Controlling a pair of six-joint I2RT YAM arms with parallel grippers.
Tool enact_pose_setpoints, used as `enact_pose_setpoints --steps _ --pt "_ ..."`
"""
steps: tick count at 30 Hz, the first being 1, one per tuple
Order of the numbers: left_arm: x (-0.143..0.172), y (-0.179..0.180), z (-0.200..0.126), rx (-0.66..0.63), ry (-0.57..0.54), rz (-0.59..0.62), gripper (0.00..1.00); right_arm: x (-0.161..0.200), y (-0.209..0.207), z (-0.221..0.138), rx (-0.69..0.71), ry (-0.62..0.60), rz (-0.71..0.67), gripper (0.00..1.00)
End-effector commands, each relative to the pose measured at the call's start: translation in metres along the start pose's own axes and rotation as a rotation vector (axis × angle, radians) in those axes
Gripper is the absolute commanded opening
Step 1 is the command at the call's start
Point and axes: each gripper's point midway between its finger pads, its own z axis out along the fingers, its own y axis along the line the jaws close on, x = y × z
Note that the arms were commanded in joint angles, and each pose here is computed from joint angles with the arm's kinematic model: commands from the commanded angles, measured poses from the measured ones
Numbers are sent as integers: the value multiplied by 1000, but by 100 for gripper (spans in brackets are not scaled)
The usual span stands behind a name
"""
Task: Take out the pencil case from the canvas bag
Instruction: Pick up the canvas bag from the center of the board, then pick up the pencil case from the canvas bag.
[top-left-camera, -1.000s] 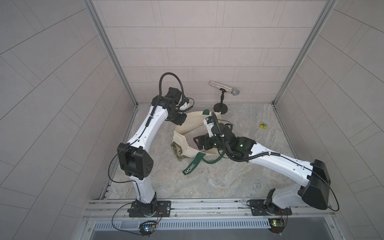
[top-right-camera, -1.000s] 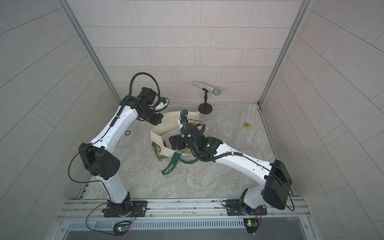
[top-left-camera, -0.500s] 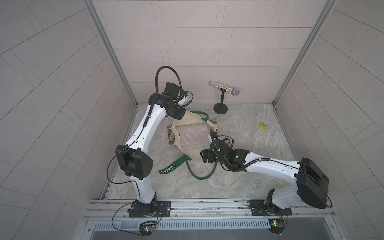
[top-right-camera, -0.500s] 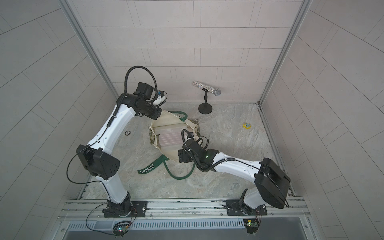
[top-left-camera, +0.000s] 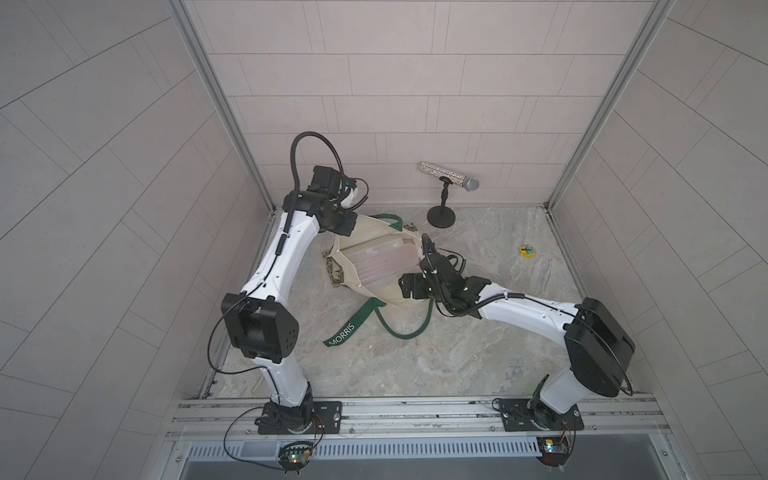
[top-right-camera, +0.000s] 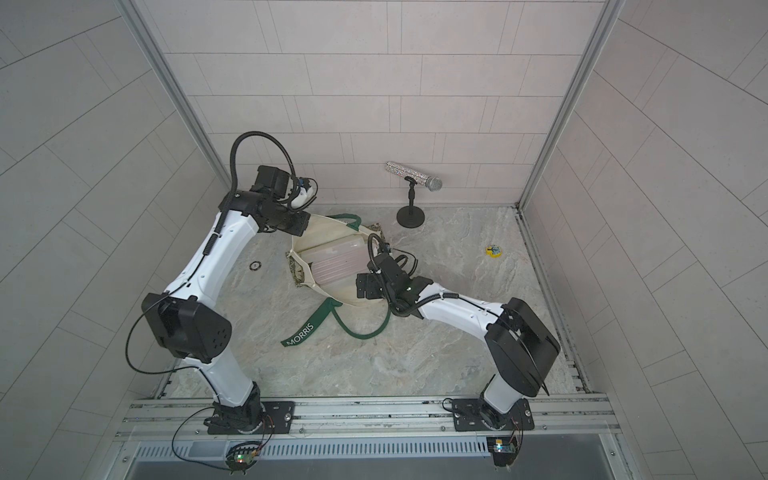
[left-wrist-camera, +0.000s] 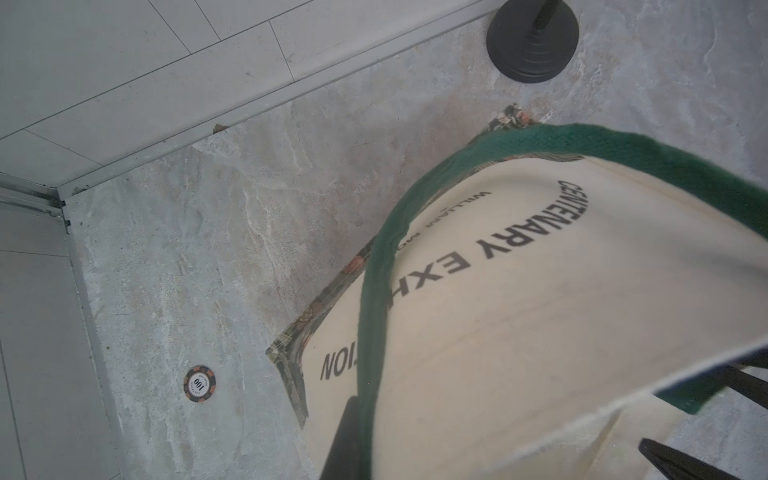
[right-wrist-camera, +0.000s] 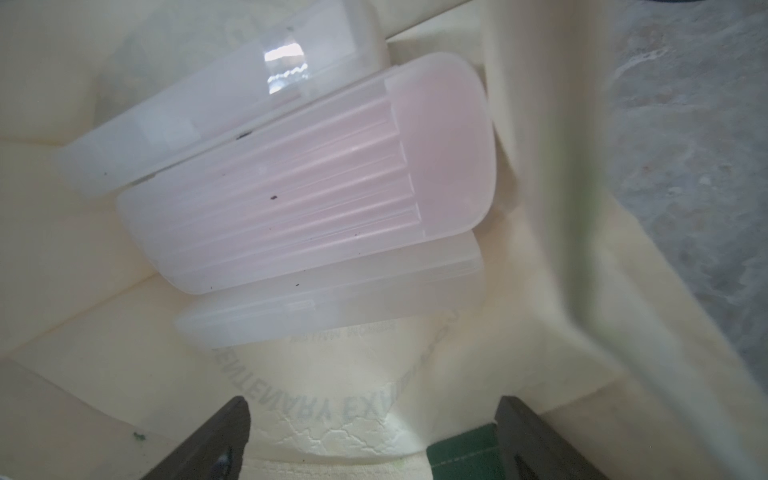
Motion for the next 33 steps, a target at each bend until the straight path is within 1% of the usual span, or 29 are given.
enact_pose_setpoints --steps 1,4,6,8,11,15,20,23,26,29,33 --pt "-25 -20 -36 97 -199 25 0 -12 26 6 -110 -8 67 95" --pt "-13 -38 -36 191 -221 12 0 -14 45 10 -206 -5 135 96" --pt "-5 -46 -35 231 -218 16 0 -13 55 8 -251 -13 178 99" --pt "1 -49 -34 244 -205 17 0 -13 65 2 -291 -35 209 99" --pt "10 -50 -29 249 -179 14 0 -8 74 -7 -303 -62 252 99" --pt "15 -55 -26 282 -163 3 0 10 84 -8 -325 -71 340 99" --pt "18 -66 -22 352 -158 -26 0 38 78 9 -332 -80 471 91" --pt "19 -66 -18 356 -147 -54 0 49 70 21 -329 -89 546 87" --pt "22 -66 -17 361 -138 -65 0 50 66 31 -342 -115 609 81" --pt "23 -70 -20 380 -140 -63 0 51 64 39 -346 -136 632 80" --pt "28 -72 -24 385 -129 -48 0 53 57 52 -312 -157 668 79"
